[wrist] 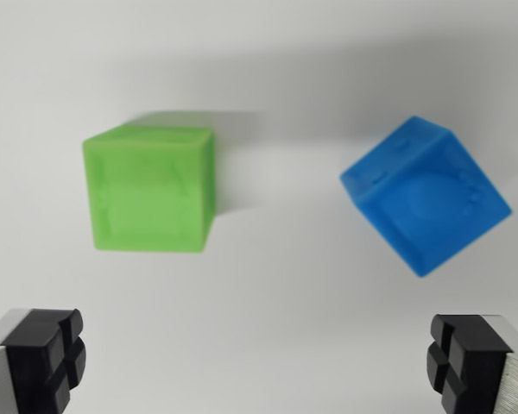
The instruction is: Stack cube
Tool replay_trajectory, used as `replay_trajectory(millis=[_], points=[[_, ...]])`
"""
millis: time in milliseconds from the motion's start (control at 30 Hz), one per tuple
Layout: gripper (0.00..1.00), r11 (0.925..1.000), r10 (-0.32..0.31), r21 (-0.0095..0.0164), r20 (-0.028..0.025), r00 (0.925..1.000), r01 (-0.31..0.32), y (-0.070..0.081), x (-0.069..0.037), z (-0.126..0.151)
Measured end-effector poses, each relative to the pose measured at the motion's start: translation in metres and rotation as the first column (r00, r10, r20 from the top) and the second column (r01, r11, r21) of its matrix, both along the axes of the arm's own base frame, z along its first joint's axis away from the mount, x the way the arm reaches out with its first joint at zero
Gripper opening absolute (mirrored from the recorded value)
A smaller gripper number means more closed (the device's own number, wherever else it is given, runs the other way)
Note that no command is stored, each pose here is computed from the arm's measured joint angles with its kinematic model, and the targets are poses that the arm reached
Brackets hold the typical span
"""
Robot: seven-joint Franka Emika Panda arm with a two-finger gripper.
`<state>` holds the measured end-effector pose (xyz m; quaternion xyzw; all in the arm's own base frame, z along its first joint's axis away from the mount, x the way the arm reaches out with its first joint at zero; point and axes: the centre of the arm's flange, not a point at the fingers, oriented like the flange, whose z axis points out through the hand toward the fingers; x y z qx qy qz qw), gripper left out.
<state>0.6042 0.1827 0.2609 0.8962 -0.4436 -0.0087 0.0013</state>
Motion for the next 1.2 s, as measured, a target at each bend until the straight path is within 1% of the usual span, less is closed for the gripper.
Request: replay_trajectory(millis=[433, 533, 633, 700, 800, 933, 1100, 1200], points=[[1.00, 1.0000, 0.005, -0.0026, 0.0090, 0.9999, -0.005, 0.046, 0.004, -0.029], [1.00, 1.0000, 0.007, -0.0022, 0.0111, 0.9999, -0.007, 0.056, 0.004, -0.036], [1.00, 1.0000, 0.008, -0.0022, 0.0121, 0.9999, -0.008, 0.058, 0.004, -0.048], [1.00, 1.0000, 0.005, -0.0039, 0.0111, 0.9999, -0.005, 0.056, 0.004, -0.058], [1.00, 1.0000, 0.004, -0.0052, 0.0101, 0.9999, -0.004, 0.055, 0.004, -0.071], [1.00, 1.0000, 0.004, -0.0050, 0.0098, 0.9999, -0.004, 0.055, 0.004, -0.087], [1.00, 1.0000, 0.004, -0.0042, 0.0109, 0.9999, -0.004, 0.055, 0.004, -0.105], [1.00, 1.0000, 0.004, -0.0042, 0.0104, 0.9999, -0.003, 0.055, 0.004, -0.116]])
